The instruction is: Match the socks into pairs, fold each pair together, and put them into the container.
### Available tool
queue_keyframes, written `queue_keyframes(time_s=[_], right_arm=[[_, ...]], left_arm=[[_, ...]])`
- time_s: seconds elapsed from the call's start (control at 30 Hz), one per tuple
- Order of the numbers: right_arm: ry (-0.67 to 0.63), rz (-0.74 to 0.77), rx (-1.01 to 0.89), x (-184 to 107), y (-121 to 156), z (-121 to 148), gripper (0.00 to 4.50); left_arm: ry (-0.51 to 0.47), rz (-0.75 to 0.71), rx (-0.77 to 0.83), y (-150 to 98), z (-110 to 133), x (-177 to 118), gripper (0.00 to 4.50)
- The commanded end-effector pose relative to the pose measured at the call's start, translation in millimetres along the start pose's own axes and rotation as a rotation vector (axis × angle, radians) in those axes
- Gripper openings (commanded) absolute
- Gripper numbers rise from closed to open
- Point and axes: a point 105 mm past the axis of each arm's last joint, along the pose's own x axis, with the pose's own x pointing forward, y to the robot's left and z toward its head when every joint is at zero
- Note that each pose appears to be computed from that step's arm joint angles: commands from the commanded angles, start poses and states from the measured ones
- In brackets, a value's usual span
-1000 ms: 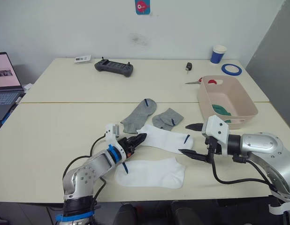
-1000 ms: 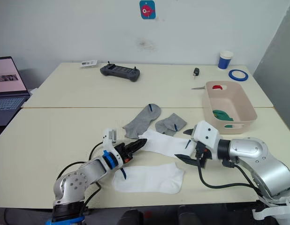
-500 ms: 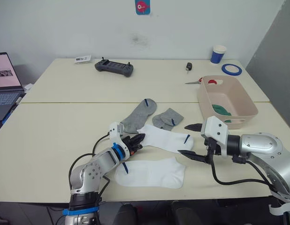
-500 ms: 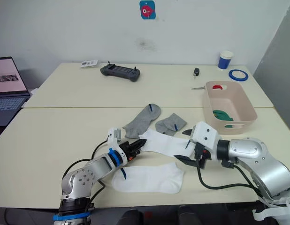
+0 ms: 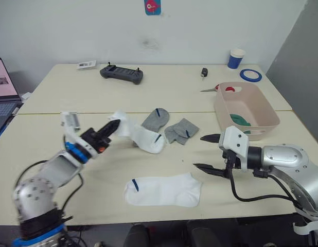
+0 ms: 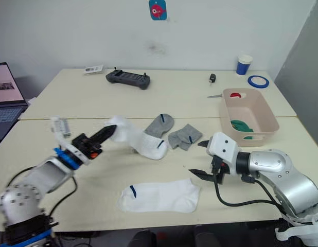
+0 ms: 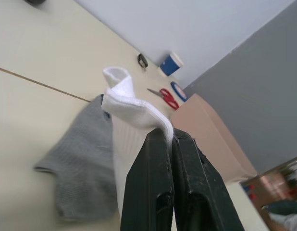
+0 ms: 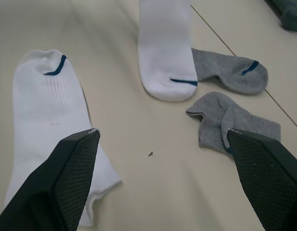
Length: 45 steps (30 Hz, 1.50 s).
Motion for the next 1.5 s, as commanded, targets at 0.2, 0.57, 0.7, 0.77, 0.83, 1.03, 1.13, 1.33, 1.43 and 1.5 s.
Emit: queue_keyframes(time_s=[0.2,0.57,0.7,0.77,0.83,1.03,1.13,1.33,1.43,1.5], right_arm=[[-0.045,0.010,-0.045,6,-3,9,4.50],[0.054,-0.050,-0.056,-8,-13,-8,4.50],[0.107,-0.093,-0.062,-20,-20,-16,4.50],[0.119,-0.106,-0.059,-24,-21,-18,4.50],[0.130,-0.106,-0.052,-28,-17,-19,4.50],[0.148,-0.113,-0.041,-32,-12,-22,4.50],[0.151,-0.114,-0.037,-32,-11,-24,4.50],[0.155,-0.108,-0.043,-30,-11,-26,4.50],[0.148,-0.112,-0.050,-30,-14,-24,4.50],[0.135,-0.114,-0.051,-29,-15,-22,4.50]], left_arm=[[-0.006,-0.138,0.261,-42,58,-6,0.07],[0.343,-0.238,0.140,-59,-101,41,0.07],[0.428,-0.312,0.115,-80,-149,53,0.07],[0.458,-0.329,0.126,-86,-167,59,0.07],[0.455,-0.352,0.153,-93,-178,73,0.07],[0.410,-0.400,0.197,-104,-179,95,0.07],[0.458,-0.485,0.263,-112,-187,88,0.62],[0.407,-0.560,0.373,-121,-165,76,2.44],[0.370,-0.552,0.440,-115,-139,60,3.31],[0.344,-0.517,0.443,-108,-122,50,3.95]])
